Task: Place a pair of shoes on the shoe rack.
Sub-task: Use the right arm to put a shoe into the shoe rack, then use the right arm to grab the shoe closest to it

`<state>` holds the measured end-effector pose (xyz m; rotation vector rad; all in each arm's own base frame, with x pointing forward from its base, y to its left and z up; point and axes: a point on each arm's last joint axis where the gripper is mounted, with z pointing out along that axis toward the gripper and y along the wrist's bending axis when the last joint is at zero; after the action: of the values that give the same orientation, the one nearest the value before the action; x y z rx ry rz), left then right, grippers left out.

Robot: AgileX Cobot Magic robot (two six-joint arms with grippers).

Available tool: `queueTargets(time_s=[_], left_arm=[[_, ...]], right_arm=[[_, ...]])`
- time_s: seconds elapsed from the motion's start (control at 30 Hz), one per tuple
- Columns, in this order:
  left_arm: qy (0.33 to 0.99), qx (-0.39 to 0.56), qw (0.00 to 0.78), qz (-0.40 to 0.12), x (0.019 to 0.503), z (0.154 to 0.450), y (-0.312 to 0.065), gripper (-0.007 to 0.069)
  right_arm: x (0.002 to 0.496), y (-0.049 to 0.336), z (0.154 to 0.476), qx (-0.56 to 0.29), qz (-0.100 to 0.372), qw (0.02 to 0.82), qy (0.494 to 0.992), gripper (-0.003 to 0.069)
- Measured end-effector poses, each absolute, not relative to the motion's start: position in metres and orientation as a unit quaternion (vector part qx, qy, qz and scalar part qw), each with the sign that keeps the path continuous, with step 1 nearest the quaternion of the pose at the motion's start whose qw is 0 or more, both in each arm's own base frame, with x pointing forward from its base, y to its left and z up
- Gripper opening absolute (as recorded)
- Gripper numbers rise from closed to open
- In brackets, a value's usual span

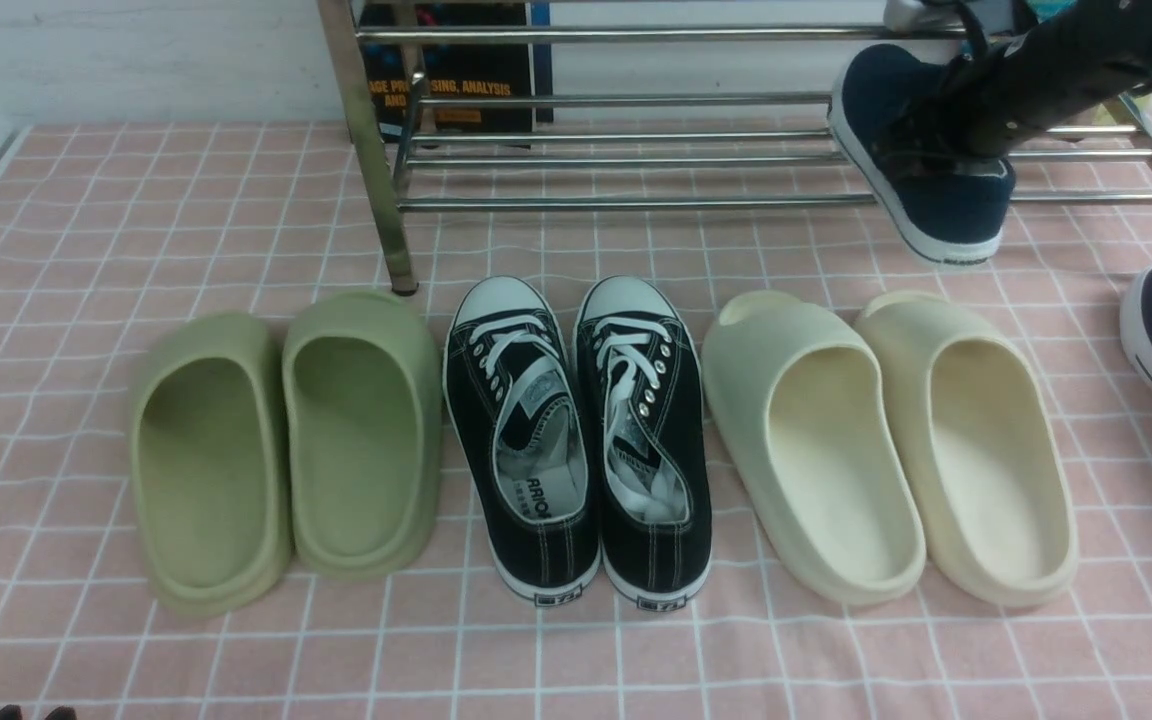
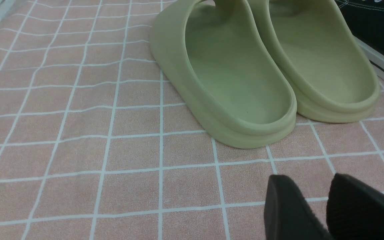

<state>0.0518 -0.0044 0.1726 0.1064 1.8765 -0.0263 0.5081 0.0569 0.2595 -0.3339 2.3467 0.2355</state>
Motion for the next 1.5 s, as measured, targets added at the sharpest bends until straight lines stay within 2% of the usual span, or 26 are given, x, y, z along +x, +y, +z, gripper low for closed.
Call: queueTargets(time_s=[0.07, 0.2, 0.43, 0.53, 0.57, 0.7, 0.77, 0.83, 0.87, 0.93, 0.97, 1.0, 1.17, 1.27, 1.37, 1.43, 1.5], left_arm=[[0.806, 0.046, 0.59, -0.011, 0.052, 0.173, -0.004, 0.0233], [0.806, 0.046, 0.59, -0.011, 0.052, 0.173, -0.004, 0.0233], [0.806, 0.046, 0.59, -0.011, 0.052, 0.173, -0.004, 0.0235], [0.806, 0.046, 0.59, -0.011, 0.052, 0.173, -0.004, 0.0237], [0.806, 0.046, 0.59, -0.011, 0.052, 0.173, -0.004, 0.0237], [0.806, 0.046, 0.59, -0.011, 0.052, 0.173, -0.004, 0.0237], [0.806, 0.046, 0.59, -0.011, 0.052, 0.173, -0.004, 0.0237], [0.806, 0.046, 0.59, -0.011, 0.052, 0.173, -0.004, 0.0237], [0.806, 0.046, 0.59, -0.011, 0.052, 0.173, -0.004, 0.0237], [0.806, 0.046, 0.59, -0.011, 0.052, 0.173, -0.004, 0.0237], [0.806, 0.046, 0.59, -0.011, 0.052, 0.173, -0.004, 0.0237], [0.806, 0.046, 0.59, -0.011, 0.052, 0.173, -0.004, 0.0237], [0.806, 0.046, 0.59, -0.011, 0.052, 0.173, -0.004, 0.0237], [0.806, 0.046, 0.59, -0.011, 0.052, 0.173, -0.004, 0.0237], [0.806, 0.046, 0.59, -0.011, 0.052, 0.173, -0.004, 0.0237], [0.806, 0.046, 0.59, -0.011, 0.052, 0.173, -0.004, 0.0237], [0.806, 0.046, 0.59, -0.011, 0.052, 0.173, -0.004, 0.0237]], right_arm=[[0.505, 0.057, 0.265, -0.132, 0.096, 0.366, 0.916, 0.0352], [0.494, 0.059, 0.281, -0.137, 0.108, 0.357, 0.918, 0.0412], [0.47, 0.058, 0.317, -0.157, 0.11, 0.34, 0.921, 0.0417], [0.445, 0.047, 0.349, -0.167, 0.074, 0.325, 0.928, 0.0417], [0.444, 0.046, 0.352, -0.167, 0.07, 0.327, 0.928, 0.0417], [0.42, 0.002, 0.373, -0.099, 0.006, 0.293, 0.951, 0.0417], [0.414, -0.031, 0.365, -0.041, -0.008, 0.261, 0.964, 0.0417], [0.411, -0.046, 0.352, -0.015, -0.01, 0.238, 0.971, 0.0417], [0.403, -0.073, 0.327, 0.032, -0.005, 0.195, 0.98, 0.0417], [0.392, -0.089, 0.3, 0.061, 0.013, 0.149, 0.987, 0.0416], [0.39, -0.092, 0.297, 0.066, 0.015, 0.144, 0.987, 0.0416], [0.378, -0.098, 0.275, 0.087, 0.037, 0.111, 0.989, 0.0416], [0.36, -0.096, 0.241, 0.084, 0.053, 0.106, 0.989, 0.0408], [0.354, -0.095, 0.211, 0.078, 0.042, 0.13, 0.988, 0.0387], [0.35, -0.095, 0.196, 0.08, 0.035, 0.141, 0.986, 0.0354], [0.346, -0.095, 0.185, 0.079, 0.027, 0.146, 0.986, 0.0265], [0.345, -0.095, 0.183, 0.078, 0.024, 0.147, 0.986, 0.0221]])
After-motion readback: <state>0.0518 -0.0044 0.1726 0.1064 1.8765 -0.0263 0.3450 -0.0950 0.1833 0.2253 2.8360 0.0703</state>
